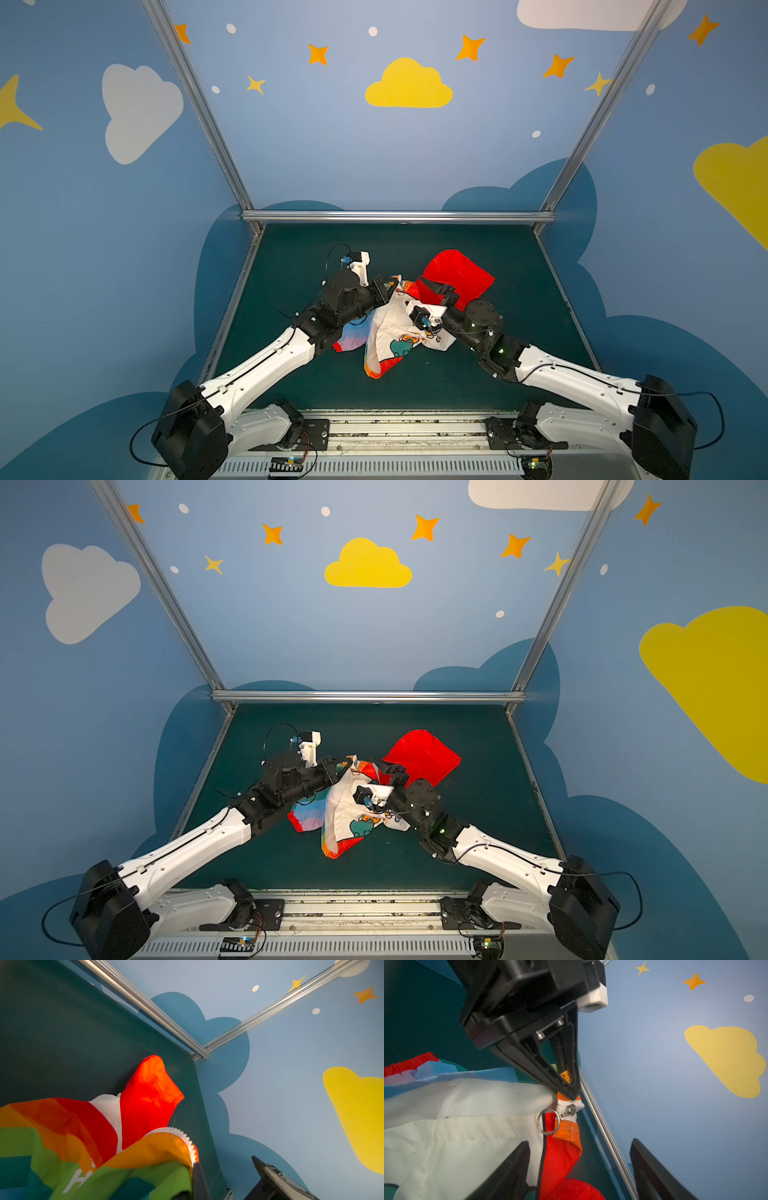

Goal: Zip up the jacket

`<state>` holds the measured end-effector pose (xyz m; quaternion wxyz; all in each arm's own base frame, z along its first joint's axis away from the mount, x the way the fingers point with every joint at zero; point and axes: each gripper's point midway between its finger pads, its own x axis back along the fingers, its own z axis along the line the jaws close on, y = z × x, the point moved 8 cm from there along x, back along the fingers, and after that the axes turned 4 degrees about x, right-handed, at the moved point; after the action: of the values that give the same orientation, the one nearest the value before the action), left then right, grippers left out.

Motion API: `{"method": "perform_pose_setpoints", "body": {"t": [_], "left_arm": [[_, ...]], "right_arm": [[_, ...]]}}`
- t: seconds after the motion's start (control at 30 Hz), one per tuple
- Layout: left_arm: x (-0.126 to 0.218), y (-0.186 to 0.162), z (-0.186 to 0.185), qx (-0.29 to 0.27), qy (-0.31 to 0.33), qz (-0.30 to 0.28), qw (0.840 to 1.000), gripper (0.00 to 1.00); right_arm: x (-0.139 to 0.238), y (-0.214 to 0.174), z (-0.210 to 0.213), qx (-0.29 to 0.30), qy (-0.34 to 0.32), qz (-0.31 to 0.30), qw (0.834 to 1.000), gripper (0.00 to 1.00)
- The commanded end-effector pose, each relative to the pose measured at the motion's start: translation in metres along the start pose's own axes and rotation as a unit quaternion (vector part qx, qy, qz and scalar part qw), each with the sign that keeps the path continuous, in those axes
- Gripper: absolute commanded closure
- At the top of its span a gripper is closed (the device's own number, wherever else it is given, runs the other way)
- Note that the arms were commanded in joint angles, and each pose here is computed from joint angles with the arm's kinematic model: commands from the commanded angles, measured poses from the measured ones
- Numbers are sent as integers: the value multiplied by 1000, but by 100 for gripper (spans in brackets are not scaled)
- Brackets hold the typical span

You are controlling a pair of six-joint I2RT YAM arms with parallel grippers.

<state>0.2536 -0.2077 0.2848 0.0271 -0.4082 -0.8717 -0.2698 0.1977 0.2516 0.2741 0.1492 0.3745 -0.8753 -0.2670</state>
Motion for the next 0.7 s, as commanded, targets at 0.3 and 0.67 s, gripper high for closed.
{"method": "perform_pose_setpoints", "body": {"t": [0.3,0.67], "left_arm": [[13,11,-17,3,-30,-10,1000,97],[12,10,-16,6,-31,-12,999,97]], "right_arm": [[-28,14,-21,17,-82,-18,996,21],[-28,23,-16,35,-63,-37,997,21]]}}
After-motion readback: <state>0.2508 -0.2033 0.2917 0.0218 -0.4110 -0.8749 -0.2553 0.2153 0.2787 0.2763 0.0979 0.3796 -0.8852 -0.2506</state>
